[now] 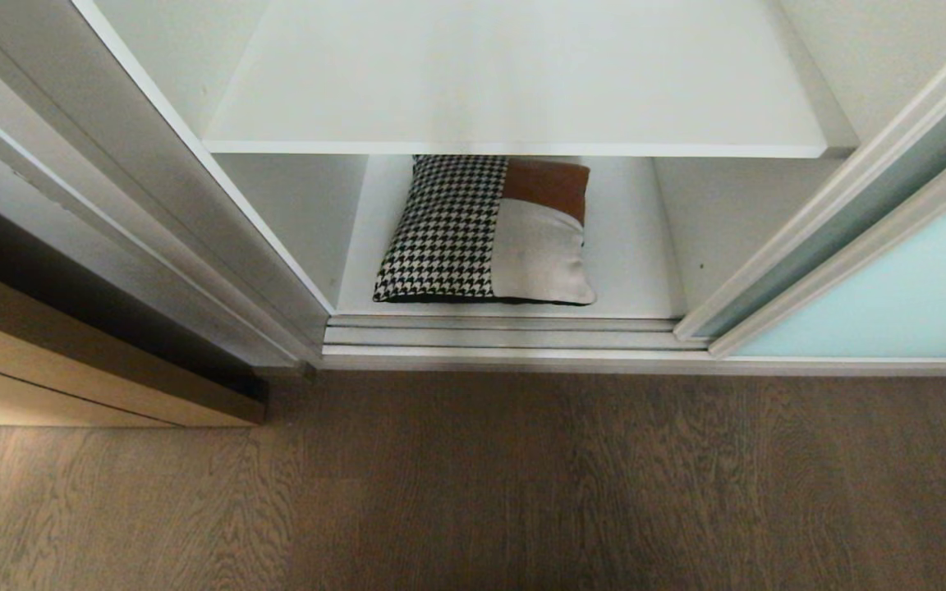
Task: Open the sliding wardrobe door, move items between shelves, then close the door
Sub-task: Close the door
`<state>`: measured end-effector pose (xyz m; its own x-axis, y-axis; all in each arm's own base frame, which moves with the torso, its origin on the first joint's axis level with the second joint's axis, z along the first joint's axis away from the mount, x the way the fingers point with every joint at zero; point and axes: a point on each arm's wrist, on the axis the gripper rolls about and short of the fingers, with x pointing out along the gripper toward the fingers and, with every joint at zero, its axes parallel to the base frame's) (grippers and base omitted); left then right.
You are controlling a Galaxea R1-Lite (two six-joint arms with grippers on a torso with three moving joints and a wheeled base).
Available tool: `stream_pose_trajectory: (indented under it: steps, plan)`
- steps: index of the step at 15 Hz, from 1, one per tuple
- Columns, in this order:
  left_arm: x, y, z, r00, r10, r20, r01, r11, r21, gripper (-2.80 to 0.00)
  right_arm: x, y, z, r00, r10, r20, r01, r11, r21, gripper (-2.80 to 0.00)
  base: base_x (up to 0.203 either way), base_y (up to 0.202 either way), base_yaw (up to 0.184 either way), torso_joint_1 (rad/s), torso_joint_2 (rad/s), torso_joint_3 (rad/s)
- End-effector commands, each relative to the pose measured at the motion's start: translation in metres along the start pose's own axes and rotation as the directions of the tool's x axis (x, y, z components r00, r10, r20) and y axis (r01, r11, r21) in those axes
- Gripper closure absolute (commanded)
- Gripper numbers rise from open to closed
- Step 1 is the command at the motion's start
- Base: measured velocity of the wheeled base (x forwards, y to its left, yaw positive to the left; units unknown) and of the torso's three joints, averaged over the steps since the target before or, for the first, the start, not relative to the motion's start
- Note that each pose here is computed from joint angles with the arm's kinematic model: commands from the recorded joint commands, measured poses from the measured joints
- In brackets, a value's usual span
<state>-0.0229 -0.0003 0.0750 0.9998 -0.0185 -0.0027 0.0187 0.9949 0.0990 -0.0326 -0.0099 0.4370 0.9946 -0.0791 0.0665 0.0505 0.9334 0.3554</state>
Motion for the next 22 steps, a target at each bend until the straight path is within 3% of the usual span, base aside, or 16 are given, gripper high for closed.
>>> stream_pose_trajectory:
  steps: [1, 5, 11, 22]
  plan:
    - [0.000, 0.000, 0.000, 1.000, 0.000, -0.003, 0.000, 1.000, 0.000, 0.00, 0.019, 0.005, 0.003, 0.998, -0.056, -0.008, 0.056, 0.998, -0.012, 0.00, 0.000, 0.000, 0.000, 0.000, 0.00, 0.000]
    - [0.000, 0.000, 0.000, 1.000, 0.000, -0.003, 0.000, 1.000, 0.000, 0.00, 0.022, 0.008, 0.007, 0.989, -0.131, 0.066, 0.136, 0.988, -0.071, 0.00, 0.000, 0.000, 0.000, 0.000, 0.00, 0.000]
    - [0.000, 0.000, 0.000, 1.000, 0.000, -0.003, 0.000, 1.000, 0.000, 0.00, 0.062, 0.010, 0.013, 0.944, -0.297, 0.143, 0.310, 0.947, -0.083, 0.00, 0.000, 0.000, 0.000, 0.000, 0.00, 0.000]
    - [0.000, 0.000, 0.000, 1.000, 0.000, -0.003, 0.000, 1.000, 0.000, 0.00, 0.116, -0.010, 0.016, 0.944, -0.300, 0.139, 0.312, 0.947, -0.076, 0.00, 0.000, 0.000, 0.000, 0.000, 0.00, 0.000]
